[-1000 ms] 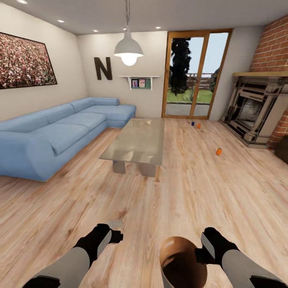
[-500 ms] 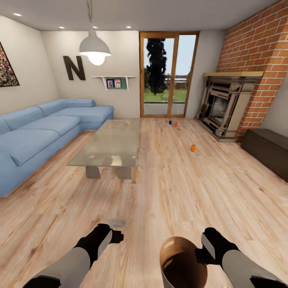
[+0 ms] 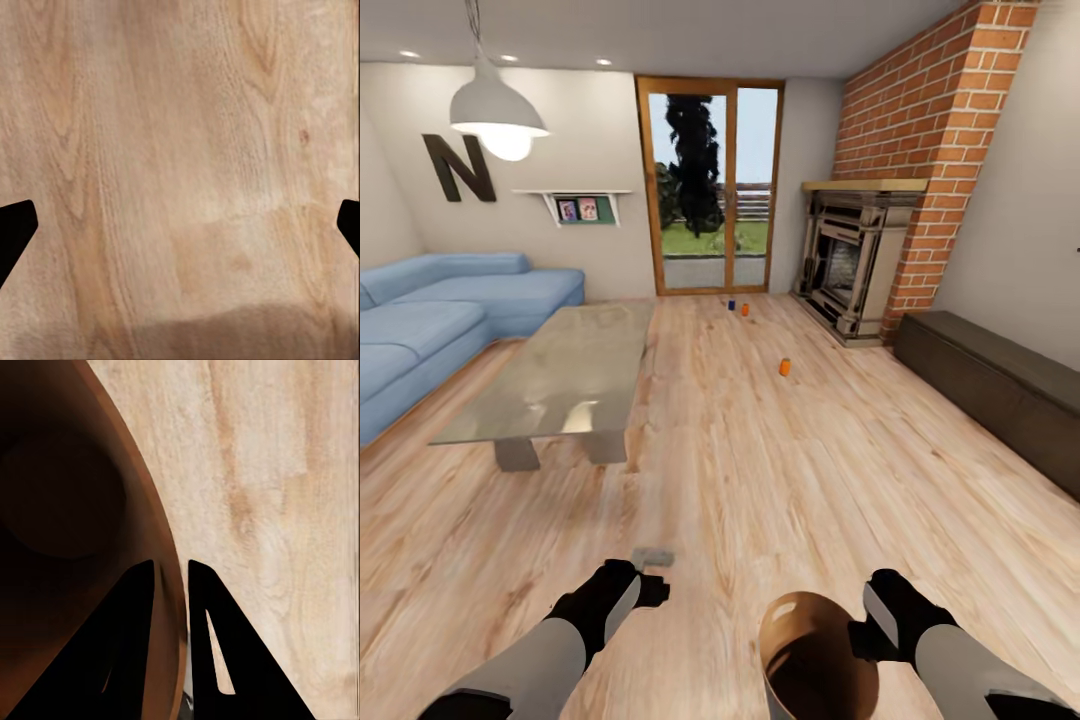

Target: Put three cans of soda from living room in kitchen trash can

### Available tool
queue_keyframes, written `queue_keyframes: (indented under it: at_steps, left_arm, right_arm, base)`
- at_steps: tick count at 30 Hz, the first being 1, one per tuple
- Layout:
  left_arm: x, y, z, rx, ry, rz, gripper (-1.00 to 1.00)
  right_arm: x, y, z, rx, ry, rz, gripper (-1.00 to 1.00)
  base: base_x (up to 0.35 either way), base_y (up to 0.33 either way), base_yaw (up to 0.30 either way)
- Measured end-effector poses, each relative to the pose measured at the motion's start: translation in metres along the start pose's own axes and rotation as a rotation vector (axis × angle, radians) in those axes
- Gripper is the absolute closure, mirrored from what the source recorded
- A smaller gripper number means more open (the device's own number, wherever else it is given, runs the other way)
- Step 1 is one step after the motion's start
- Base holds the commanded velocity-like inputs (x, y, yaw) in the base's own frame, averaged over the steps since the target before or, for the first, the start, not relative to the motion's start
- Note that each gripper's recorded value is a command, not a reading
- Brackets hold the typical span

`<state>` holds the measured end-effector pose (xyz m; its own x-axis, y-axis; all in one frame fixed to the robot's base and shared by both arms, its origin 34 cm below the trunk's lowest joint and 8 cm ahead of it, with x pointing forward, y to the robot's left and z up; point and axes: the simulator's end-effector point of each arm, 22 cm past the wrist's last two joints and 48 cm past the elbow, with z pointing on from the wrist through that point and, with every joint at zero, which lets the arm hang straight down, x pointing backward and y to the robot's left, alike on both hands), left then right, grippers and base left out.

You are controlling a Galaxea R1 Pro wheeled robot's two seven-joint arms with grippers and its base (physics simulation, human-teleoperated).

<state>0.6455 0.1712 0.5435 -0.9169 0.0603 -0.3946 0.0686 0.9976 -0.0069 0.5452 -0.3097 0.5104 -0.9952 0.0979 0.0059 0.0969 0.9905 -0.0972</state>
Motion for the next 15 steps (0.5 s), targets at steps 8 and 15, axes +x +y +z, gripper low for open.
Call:
queue_keyframes:
  at_steps: [8, 15]
  left_arm:
    - [-0.0002, 0.0002, 0.0, 0.0, -0.001, -0.001, -1.0]
    - [-0.0004, -0.0001, 0.0, 0.001, -0.002, -0.002, -1.0]
  right_arm:
    - [0.0005, 0.0025, 0.0, -0.001, 0.001, -0.004, 1.0]
    - [0.0024, 0.0034, 0.0011, -0.006, 0.005, 0.0, 1.0]
  base:
    - [0.252, -0.239, -0.286]
    - [0.331, -0.048, -0.282]
